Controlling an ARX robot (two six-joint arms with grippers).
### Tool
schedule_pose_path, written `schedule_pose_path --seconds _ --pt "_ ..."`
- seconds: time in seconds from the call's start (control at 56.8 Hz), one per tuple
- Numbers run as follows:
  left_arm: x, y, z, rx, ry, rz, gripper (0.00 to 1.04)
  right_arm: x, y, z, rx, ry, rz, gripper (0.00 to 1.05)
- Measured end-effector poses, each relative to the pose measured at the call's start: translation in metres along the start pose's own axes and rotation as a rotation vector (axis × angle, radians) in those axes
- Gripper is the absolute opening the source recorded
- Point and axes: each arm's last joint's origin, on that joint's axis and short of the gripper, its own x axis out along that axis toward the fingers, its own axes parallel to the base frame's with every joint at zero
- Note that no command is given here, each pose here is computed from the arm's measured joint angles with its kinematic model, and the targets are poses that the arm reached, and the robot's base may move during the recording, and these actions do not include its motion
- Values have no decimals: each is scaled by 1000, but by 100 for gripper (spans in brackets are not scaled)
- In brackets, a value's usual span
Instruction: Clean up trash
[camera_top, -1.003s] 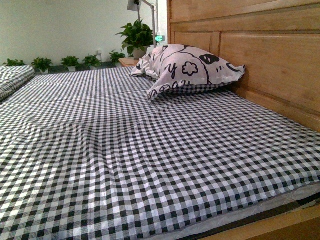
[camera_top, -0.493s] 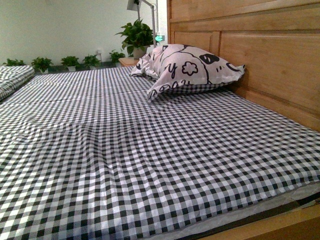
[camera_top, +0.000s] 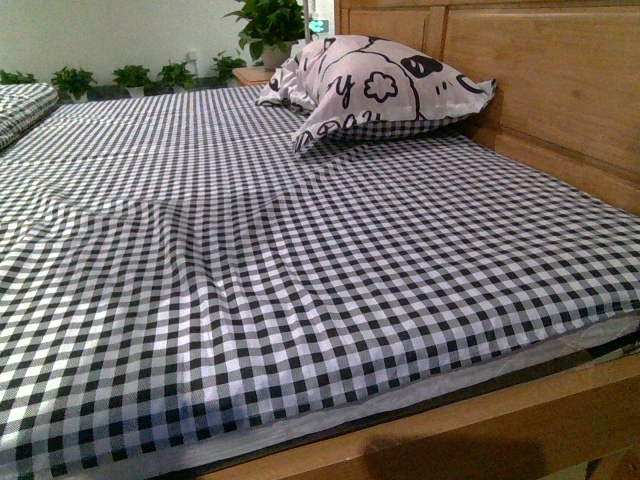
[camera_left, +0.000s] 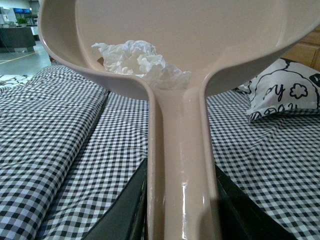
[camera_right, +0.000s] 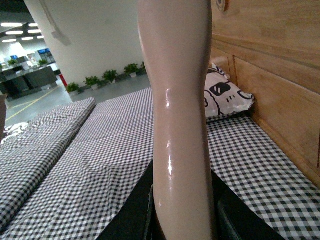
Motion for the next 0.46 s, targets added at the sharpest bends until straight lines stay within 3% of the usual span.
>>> schedule_pose_path --seconds 0.458 --pt "0 0 0 0 0 0 28 0 0 0 0 0 0 20"
